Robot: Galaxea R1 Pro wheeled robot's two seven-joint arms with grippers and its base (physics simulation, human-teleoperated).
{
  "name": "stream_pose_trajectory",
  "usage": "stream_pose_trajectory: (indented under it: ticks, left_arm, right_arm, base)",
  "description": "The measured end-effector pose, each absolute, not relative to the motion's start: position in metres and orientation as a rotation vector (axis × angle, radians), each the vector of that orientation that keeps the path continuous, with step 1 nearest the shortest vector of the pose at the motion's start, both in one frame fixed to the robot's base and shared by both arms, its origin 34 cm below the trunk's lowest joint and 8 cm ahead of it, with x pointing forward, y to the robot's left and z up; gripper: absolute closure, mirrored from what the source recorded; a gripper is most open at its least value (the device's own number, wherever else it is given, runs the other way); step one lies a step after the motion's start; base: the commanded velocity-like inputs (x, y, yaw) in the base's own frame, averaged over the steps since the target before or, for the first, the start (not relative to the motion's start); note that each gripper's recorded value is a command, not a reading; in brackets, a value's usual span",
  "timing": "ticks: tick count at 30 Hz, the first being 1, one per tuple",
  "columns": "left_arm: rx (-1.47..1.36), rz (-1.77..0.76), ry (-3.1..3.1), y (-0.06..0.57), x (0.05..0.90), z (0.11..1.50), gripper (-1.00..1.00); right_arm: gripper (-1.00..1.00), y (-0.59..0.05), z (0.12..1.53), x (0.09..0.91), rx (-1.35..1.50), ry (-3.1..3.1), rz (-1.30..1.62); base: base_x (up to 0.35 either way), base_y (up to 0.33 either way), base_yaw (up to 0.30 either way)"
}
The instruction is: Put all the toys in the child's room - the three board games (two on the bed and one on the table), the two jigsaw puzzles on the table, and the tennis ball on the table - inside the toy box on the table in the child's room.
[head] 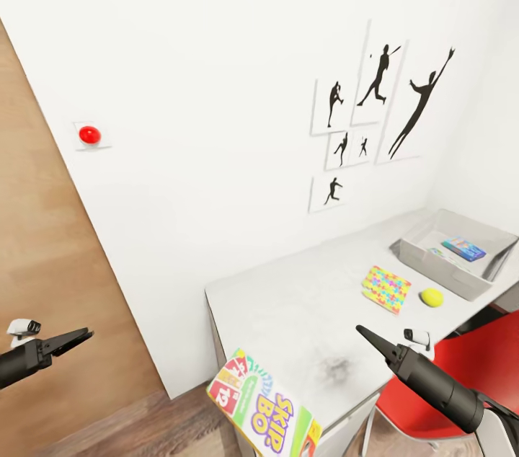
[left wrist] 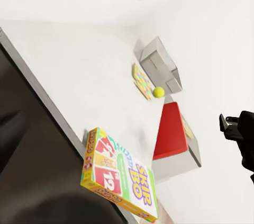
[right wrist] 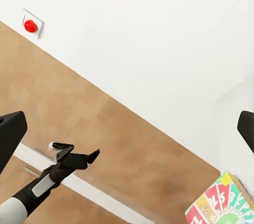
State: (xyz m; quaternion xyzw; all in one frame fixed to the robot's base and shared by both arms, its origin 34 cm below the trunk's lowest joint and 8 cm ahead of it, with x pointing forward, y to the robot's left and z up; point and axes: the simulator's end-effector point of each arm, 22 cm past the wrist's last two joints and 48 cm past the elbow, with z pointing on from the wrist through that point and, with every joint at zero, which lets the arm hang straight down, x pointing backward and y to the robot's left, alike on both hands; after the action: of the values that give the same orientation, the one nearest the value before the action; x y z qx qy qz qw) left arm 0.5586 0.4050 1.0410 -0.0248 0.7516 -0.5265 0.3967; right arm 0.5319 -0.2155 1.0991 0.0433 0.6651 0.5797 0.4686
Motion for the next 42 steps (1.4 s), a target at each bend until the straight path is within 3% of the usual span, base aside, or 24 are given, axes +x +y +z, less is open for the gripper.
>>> stream_pose_trajectory:
  ticks: [13, 42]
  left_arm:
    - [-0.059, -1.332, 1.899, 0.405, 0.559, 1.044, -1.00]
    - [-0.155, -1.292, 1.997, 0.389, 0.568, 1.005, -1.00]
  right_arm:
    - [-1.00, -0.215, 1.102, 0.532, 0.101, 1.627, 1.419]
    - [-1.00, -0.228, 1.105, 0.534, 0.123, 1.609, 1.402]
  base:
    - [0.146, 0.023, -0.171]
    - [0.002, -0.018, -0.004]
